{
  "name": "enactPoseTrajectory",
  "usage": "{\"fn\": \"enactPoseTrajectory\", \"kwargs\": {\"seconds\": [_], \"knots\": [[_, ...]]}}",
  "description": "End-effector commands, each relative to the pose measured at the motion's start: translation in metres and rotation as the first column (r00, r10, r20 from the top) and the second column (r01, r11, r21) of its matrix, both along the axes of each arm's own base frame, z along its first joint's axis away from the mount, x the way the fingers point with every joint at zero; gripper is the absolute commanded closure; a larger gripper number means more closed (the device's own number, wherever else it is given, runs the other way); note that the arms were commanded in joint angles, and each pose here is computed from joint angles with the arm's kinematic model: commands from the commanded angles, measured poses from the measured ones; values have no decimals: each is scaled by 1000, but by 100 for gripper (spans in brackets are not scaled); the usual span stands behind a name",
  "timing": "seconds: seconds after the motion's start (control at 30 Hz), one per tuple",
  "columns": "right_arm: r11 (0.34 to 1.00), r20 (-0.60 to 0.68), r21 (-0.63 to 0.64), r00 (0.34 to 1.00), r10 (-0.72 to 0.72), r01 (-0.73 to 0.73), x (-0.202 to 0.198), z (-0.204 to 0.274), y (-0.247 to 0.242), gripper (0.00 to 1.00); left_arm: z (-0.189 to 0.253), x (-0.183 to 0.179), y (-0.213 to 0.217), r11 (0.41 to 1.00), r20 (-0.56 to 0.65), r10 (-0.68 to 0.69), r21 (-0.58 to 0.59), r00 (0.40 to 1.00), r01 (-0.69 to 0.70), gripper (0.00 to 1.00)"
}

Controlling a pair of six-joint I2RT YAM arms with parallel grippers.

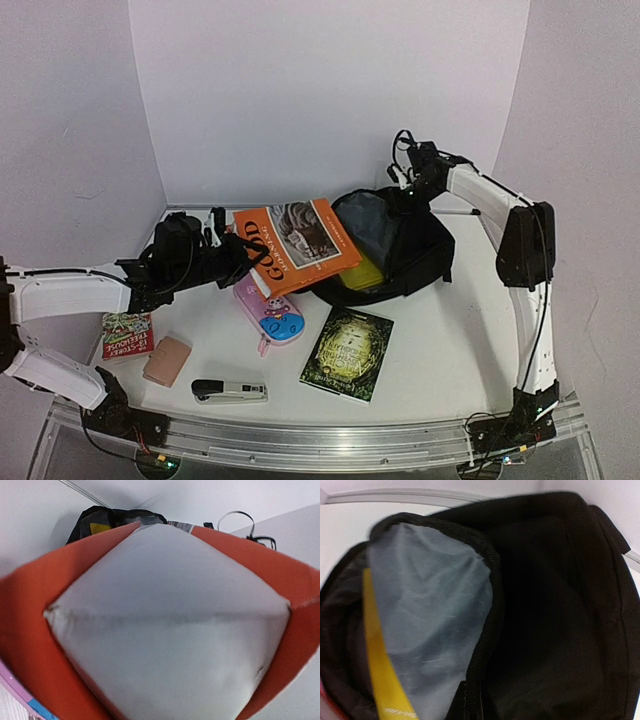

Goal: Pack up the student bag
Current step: Place the book in the student bag.

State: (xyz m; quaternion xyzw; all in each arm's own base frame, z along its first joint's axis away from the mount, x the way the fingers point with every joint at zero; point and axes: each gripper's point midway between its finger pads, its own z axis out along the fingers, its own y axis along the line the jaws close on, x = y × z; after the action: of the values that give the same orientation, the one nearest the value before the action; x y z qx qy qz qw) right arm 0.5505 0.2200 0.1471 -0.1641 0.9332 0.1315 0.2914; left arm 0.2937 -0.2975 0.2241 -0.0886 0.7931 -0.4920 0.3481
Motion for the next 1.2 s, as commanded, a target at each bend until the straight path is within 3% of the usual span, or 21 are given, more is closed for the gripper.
{"fn": "enactPoseTrajectory", "kwargs": {"seconds": [0.0,0.37,0.67,0.9,1.17], "knots": [[977,137,197,989,51,-77,-31,119,13,100,18,18,-9,976,-48,-39,-215,998,28,100],[887,150,415,976,155,-204,-71,173,41,100,-11,56,-45,943,-143,-127,-323,982,75,100],[846,100,479,972,212,-234,-83,163,56,100,-16,82,-81,890,-167,-223,-436,960,131,100],[803,111,525,958,264,-282,-98,177,74,100,-30,105,-92,900,-213,-187,-429,959,80,100],[803,149,523,959,243,-285,-95,192,74,100,-46,75,-85,924,-278,-176,-377,944,61,100]]}}
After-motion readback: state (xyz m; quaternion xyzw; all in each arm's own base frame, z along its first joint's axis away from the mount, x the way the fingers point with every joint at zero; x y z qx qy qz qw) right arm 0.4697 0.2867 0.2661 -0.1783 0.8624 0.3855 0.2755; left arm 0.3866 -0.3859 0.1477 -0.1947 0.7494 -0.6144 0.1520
